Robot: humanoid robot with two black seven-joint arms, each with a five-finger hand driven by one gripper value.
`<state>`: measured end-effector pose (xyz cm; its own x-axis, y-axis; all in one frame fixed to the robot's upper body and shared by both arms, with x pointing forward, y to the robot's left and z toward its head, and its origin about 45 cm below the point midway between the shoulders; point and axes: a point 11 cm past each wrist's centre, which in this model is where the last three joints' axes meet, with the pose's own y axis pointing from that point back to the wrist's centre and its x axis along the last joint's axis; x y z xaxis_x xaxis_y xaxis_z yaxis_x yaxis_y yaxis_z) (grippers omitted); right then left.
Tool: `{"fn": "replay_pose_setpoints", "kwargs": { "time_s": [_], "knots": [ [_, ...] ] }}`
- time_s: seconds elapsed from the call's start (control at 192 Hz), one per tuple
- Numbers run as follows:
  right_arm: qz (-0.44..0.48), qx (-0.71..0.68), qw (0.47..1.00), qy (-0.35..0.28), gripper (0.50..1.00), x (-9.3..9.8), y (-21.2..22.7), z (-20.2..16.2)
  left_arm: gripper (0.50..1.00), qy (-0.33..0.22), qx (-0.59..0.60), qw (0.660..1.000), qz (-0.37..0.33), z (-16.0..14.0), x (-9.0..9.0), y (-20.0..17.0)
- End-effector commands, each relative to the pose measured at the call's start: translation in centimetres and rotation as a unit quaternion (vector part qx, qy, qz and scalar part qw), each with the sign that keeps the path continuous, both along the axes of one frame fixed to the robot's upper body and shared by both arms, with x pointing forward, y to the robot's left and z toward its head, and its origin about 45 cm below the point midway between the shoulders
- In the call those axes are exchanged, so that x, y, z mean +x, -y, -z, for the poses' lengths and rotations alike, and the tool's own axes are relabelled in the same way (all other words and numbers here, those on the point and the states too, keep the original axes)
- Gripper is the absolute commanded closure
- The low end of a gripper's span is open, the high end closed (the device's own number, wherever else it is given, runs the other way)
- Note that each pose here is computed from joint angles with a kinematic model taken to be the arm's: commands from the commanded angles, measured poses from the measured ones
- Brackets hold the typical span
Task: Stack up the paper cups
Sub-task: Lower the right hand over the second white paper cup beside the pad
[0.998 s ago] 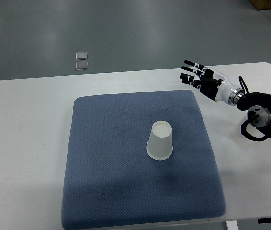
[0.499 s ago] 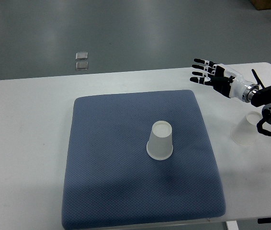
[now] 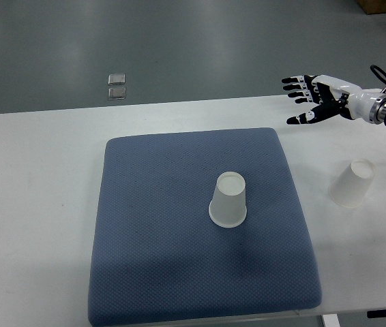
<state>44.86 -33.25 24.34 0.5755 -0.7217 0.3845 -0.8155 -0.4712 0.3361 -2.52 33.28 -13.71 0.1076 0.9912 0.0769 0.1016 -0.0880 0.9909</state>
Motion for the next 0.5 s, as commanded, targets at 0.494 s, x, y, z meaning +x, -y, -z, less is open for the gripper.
{"fn": "replay_pose_setpoints", "kwargs": {
  "time_s": [0.494],
  "knots": [
    [-0.148, -0.177, 0.973, 0.029, 0.576, -4.5, 4.5, -1.5, 0.5, 0.0, 0.0, 1.0, 0.0, 0.0, 0.0, 0.0]
  ]
}}
